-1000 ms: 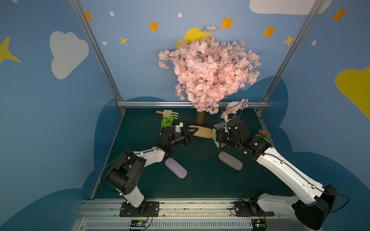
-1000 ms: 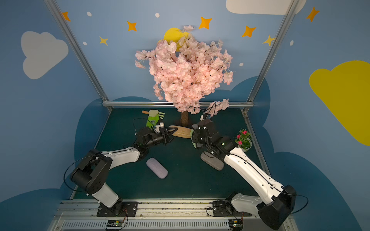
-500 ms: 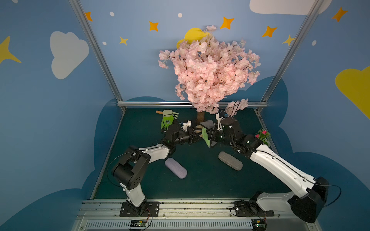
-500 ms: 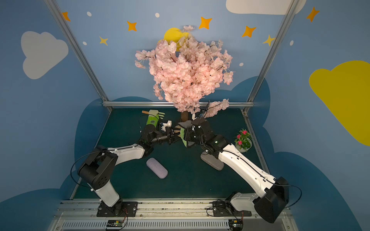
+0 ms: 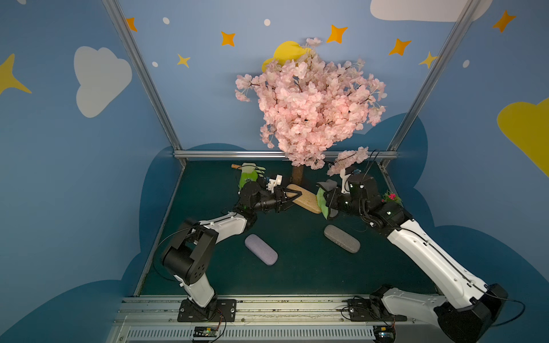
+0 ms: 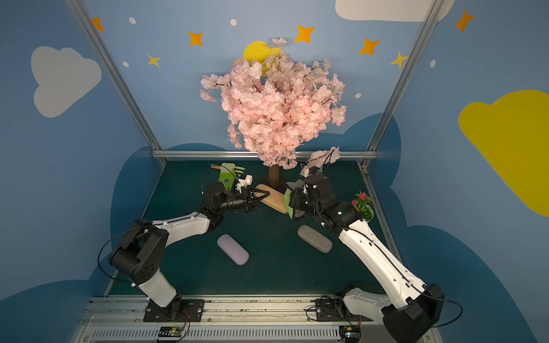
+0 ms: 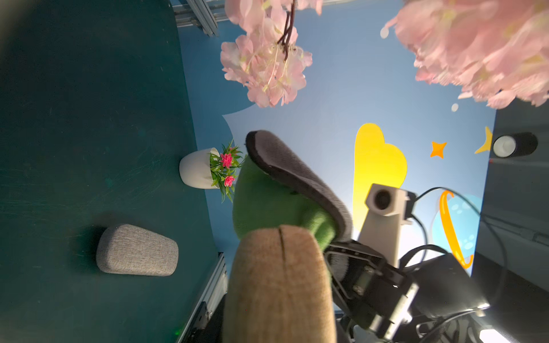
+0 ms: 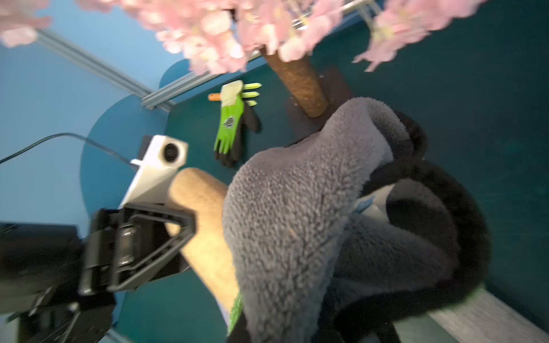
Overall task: Wipe the eyeglass case
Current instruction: Wipe the dirt from the eyeglass case.
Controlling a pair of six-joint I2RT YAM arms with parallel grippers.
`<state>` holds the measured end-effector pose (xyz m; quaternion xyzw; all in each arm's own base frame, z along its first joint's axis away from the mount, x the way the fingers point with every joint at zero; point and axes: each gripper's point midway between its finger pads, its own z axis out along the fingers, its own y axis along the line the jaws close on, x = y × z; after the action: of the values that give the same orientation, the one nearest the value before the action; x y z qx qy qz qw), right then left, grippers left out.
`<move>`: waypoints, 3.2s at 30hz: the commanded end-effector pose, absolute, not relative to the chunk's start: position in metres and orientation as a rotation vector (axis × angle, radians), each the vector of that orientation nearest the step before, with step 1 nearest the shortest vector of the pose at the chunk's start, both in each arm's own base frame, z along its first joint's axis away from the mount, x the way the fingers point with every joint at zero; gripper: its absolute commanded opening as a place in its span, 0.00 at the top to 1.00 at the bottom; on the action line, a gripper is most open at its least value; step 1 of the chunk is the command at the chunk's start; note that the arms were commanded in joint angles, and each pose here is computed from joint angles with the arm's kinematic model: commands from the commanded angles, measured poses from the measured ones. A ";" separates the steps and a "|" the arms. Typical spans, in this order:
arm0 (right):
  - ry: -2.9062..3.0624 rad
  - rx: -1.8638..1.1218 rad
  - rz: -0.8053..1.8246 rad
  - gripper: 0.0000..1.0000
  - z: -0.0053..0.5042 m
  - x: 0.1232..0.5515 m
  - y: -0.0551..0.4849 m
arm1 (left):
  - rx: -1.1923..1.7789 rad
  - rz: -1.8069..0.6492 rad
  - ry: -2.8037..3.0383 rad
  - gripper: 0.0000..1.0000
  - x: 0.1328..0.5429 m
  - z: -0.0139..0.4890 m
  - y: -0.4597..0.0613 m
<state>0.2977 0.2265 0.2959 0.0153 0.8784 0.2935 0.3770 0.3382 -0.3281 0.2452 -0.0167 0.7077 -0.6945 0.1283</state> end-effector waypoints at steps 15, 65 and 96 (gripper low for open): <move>2.405 0.120 0.807 1.00 0.235 0.300 0.216 | 0.655 -1.839 1.876 0.97 0.288 0.295 -0.318; 2.387 -0.010 1.235 1.00 0.282 0.271 0.343 | 0.509 -1.040 1.815 0.97 0.330 0.284 -0.296; 2.459 0.147 0.769 1.00 0.216 0.311 0.277 | -0.256 -1.590 1.857 0.97 0.351 0.298 -0.276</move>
<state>0.3083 0.3044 0.2454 0.0354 0.8949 0.3451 0.2807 0.3597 -0.2704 0.2383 -0.1020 0.7765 -0.5233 0.3360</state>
